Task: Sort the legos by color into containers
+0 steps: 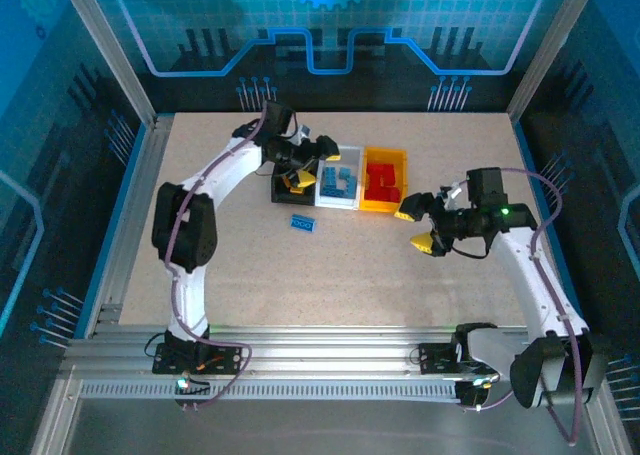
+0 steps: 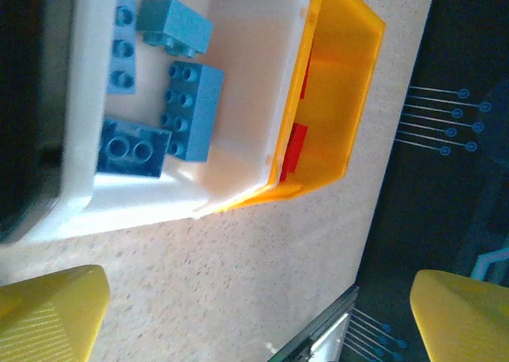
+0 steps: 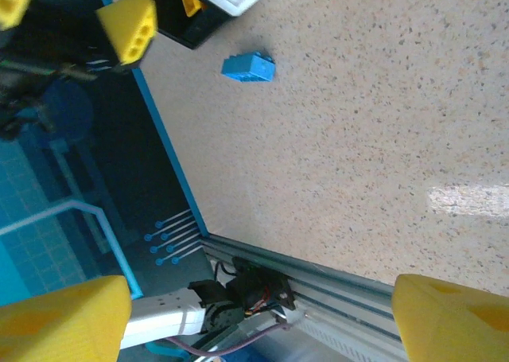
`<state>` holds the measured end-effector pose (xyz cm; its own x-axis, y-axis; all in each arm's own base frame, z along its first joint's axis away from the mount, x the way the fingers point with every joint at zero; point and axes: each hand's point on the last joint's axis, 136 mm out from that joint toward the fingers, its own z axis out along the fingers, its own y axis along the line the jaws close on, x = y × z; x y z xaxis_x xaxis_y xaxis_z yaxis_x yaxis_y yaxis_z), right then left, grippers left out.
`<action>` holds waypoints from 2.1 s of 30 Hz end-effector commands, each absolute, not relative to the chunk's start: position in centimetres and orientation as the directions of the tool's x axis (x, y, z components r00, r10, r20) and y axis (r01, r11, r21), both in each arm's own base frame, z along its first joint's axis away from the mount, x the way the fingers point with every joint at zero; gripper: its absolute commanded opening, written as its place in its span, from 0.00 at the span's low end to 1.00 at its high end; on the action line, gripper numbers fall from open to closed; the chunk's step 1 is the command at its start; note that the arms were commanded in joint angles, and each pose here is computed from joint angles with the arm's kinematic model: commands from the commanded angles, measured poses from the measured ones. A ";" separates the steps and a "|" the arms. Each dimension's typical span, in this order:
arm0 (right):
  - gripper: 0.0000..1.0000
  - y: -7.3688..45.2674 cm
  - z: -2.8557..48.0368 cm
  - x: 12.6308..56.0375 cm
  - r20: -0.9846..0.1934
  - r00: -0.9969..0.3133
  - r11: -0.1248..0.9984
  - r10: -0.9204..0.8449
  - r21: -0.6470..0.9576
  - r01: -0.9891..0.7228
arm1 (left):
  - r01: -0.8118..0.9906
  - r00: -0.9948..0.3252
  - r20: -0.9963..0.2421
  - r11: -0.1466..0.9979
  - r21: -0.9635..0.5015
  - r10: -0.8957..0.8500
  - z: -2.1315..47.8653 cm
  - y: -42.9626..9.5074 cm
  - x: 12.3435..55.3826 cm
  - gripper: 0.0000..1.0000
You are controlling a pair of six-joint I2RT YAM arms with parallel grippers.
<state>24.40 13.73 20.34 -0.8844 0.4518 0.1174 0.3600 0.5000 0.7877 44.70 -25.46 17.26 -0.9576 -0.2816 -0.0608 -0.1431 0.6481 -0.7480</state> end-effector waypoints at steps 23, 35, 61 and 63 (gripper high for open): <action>0.88 16.9 18.6 22.3 -0.003 -0.973 0.753 0.230 0.634 0.176 | 0.140 -0.982 -0.151 0.973 -0.182 0.113 8.2 -19.8 34.8 0.99; 0.88 16.9 19.1 22.1 -0.001 -0.976 0.752 0.217 0.638 0.166 | 0.149 -0.982 -0.139 0.981 -0.125 0.132 5.4 -20.5 36.6 0.99; 0.92 18.1 18.4 24.4 0.050 -0.971 0.736 0.234 0.643 0.211 | 0.141 -0.986 -0.102 0.984 -0.105 0.130 2.6 -21.1 38.2 0.86; 0.92 18.4 18.3 24.6 0.052 -0.972 0.736 0.230 0.644 0.209 | 0.137 -0.987 -0.098 0.984 -0.110 0.127 2.5 -21.1 37.9 0.85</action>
